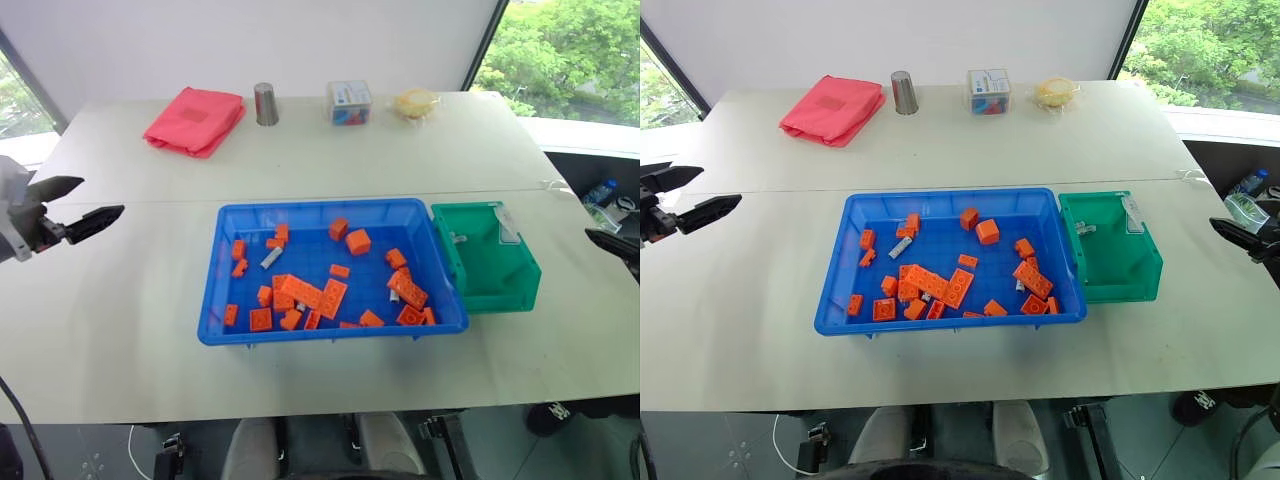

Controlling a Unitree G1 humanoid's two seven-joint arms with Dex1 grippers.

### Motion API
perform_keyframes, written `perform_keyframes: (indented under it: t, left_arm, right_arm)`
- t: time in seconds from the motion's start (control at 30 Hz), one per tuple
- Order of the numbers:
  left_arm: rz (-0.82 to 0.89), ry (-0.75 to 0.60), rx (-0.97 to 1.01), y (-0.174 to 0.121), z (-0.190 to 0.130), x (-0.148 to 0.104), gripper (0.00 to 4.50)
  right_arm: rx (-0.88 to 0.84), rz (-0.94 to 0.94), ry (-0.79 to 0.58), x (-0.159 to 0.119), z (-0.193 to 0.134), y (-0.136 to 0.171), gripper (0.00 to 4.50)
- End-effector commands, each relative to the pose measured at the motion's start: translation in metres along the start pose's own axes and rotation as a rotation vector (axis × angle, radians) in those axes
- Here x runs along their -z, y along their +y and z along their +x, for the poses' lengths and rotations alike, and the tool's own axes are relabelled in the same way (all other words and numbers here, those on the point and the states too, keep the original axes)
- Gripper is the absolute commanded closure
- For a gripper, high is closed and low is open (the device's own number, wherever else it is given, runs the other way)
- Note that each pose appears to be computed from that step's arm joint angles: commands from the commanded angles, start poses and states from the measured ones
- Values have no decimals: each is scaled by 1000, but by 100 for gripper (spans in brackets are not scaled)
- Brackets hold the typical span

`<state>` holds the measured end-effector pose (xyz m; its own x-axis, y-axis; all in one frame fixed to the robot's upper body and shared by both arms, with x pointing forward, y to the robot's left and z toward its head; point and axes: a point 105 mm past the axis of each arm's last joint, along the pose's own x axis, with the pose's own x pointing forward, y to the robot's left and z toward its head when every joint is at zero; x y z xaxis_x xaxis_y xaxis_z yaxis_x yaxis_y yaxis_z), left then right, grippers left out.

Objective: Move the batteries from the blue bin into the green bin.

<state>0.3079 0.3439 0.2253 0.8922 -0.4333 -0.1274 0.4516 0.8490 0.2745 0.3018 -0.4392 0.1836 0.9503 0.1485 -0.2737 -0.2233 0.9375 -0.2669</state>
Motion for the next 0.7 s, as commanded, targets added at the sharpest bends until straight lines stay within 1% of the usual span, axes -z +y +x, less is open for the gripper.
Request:
perform_keyframes:
  t: [0.03,0.1,0.27,0.5,0.6,0.7]
  left_arm:
    - [49,-33,-27,7,-2,-17,0]
    - [32,-37,-53,12,-1,-18,0]
    - [35,-31,-46,12,0,-17,0]
    - [40,-15,-25,7,2,-13,0]
    - [2,-23,5,3,2,-13,0]
    - [4,-12,30,0,2,-13,0]
  right_arm:
    - [20,-18,-36,-9,-5,-5,5]
    - [22,-18,-36,-8,-5,-5,5]
    - [24,-15,-35,-6,-5,-5,5]
    - [14,-8,-34,-5,-2,-3,5]
    - [8,7,-37,-6,-1,-2,5]
    - [8,5,-37,-7,-1,-2,5]
